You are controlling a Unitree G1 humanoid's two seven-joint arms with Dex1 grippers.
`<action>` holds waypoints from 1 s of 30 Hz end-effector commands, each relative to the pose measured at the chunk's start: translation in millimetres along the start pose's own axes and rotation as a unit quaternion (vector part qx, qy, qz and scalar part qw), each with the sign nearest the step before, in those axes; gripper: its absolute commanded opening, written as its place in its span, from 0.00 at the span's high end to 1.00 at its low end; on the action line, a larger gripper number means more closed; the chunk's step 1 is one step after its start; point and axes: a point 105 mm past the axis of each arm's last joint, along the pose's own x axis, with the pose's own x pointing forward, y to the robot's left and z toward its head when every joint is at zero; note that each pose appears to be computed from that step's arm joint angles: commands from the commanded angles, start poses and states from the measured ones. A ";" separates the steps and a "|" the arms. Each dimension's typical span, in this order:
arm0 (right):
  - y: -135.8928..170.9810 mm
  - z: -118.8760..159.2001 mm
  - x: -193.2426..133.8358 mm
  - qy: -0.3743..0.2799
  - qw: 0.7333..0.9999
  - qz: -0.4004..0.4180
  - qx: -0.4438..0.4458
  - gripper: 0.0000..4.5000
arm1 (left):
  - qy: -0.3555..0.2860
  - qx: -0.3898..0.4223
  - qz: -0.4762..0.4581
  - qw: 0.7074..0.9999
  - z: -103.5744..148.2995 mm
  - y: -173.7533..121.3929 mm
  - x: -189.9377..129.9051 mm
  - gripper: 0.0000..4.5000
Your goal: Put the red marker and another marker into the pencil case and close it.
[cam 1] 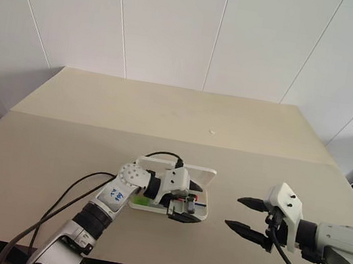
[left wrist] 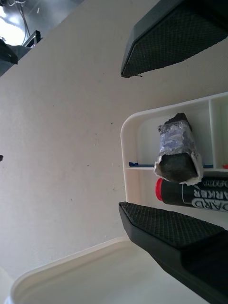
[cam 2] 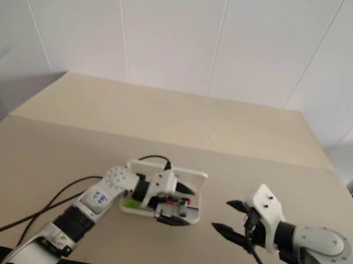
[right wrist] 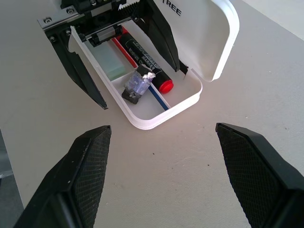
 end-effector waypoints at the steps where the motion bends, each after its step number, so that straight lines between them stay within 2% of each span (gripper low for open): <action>1: 1.7 9.9 -1.7 -0.014 1.000 -0.003 -0.016 0.00 | 0.002 0.021 0.026 0.999 8.3 12.0 -4.3 0.01; 5: 3.2 8.8 -2.0 -0.013 1.000 -0.003 -0.014 0.00 | 0.005 0.017 0.019 1.000 9.7 11.9 -8.2 0.01; 11: 3.1 9.2 -0.8 -0.015 1.000 -0.003 -0.014 0.00 | -0.036 -0.009 -0.052 0.998 24.6 -13.8 1.0 0.01; 19: 4.1 9.0 -1.3 -0.014 1.000 -0.002 -0.014 0.00 | -0.057 -0.025 -0.100 0.993 34.0 -33.6 1.7 0.01; 21: 4.1 9.0 -1.4 -0.014 1.000 -0.002 -0.014 0.00 | -0.055 -0.028 -0.092 0.994 34.2 -31.8 0.6 0.01; 26: 4.7 8.8 -1.4 -0.014 1.000 -0.001 -0.015 0.00 | 0.004 -0.020 -0.042 0.999 12.5 -15.2 -12.2 0.01; 30: 4.6 9.4 -0.5 -0.015 1.000 0.000 -0.015 0.00 | 0.020 -0.014 -0.008 1.000 10.7 -3.0 -19.3 0.01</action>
